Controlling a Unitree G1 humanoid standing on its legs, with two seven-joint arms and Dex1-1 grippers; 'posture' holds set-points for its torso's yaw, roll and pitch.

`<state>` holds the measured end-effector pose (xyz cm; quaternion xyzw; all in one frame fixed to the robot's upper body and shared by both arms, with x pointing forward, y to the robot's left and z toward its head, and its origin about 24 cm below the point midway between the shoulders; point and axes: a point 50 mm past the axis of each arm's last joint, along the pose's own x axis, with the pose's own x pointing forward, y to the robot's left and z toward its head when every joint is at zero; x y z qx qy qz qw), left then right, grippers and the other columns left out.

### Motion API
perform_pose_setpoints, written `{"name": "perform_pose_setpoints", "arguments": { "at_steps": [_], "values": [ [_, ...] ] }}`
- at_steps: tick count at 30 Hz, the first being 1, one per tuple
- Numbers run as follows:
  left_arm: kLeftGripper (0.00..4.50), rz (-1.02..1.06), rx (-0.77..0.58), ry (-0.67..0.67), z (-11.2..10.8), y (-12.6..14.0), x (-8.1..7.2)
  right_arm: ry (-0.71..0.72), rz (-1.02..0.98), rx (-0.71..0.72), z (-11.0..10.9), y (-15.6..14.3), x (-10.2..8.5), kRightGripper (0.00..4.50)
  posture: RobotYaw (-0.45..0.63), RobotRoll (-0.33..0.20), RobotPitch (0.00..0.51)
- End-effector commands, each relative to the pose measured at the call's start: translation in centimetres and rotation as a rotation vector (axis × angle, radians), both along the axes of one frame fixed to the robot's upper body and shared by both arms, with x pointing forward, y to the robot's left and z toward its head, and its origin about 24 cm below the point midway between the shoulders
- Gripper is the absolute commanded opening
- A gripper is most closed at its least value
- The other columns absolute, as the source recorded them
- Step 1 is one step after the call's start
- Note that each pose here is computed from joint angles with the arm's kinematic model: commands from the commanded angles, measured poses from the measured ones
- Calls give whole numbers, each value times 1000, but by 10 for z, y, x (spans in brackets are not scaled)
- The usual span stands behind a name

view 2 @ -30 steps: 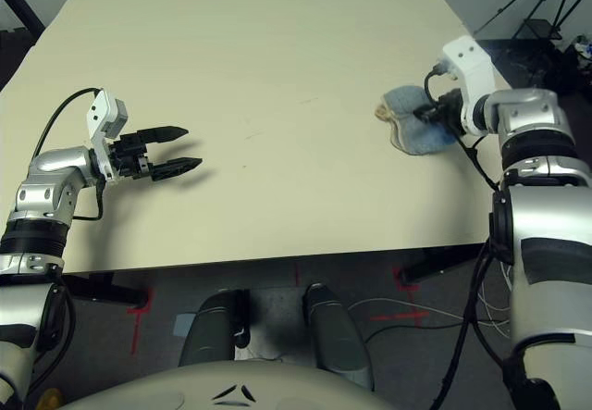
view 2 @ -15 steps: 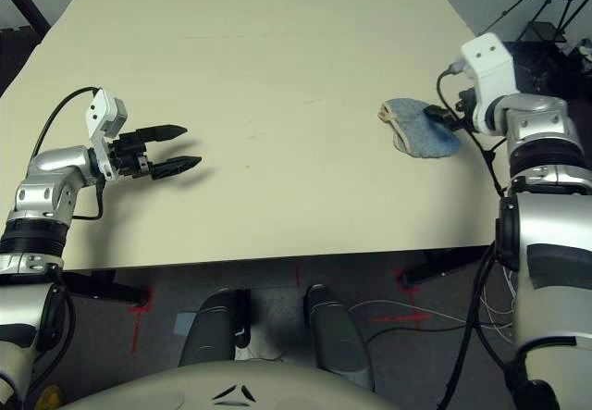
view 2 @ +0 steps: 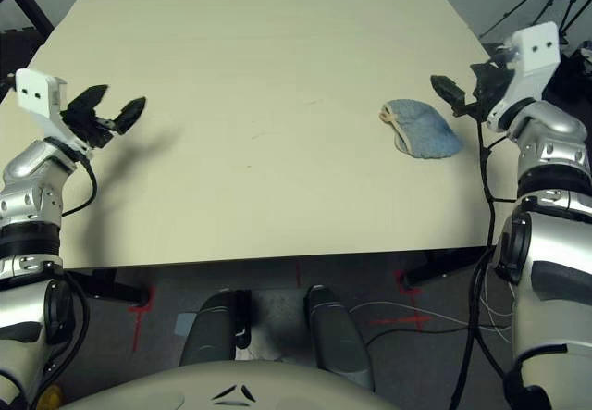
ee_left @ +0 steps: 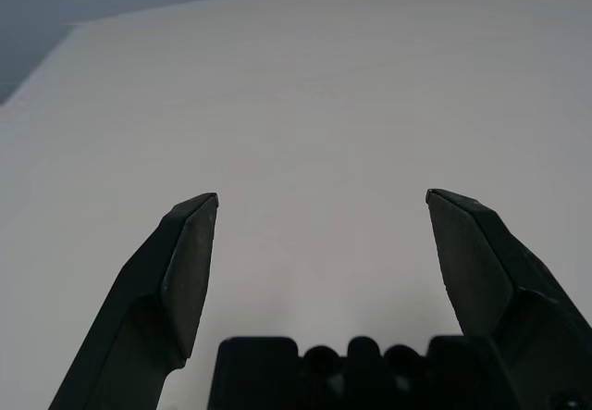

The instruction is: Wipe the water off the table with a rag.

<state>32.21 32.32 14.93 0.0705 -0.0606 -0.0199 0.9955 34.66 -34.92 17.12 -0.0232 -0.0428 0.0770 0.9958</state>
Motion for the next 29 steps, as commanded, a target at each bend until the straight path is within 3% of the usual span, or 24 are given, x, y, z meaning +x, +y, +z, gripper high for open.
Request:
{"name": "perform_pose_setpoints", "arguments": {
  "at_steps": [1,15,29],
  "values": [
    [4500,117,-7,1,-9,11,-6,-29,-95,64,-10,-12,-8,4466,-20,0,122],
    [4500,155,-13,1,-15,3,8,-22,-205,107,-29,-34,-29,4466,-41,0,134],
    [4500,149,-21,-31,-15,4,8,-105,-161,73,-1,-24,-15,4466,-13,0,90]
  ]
}}
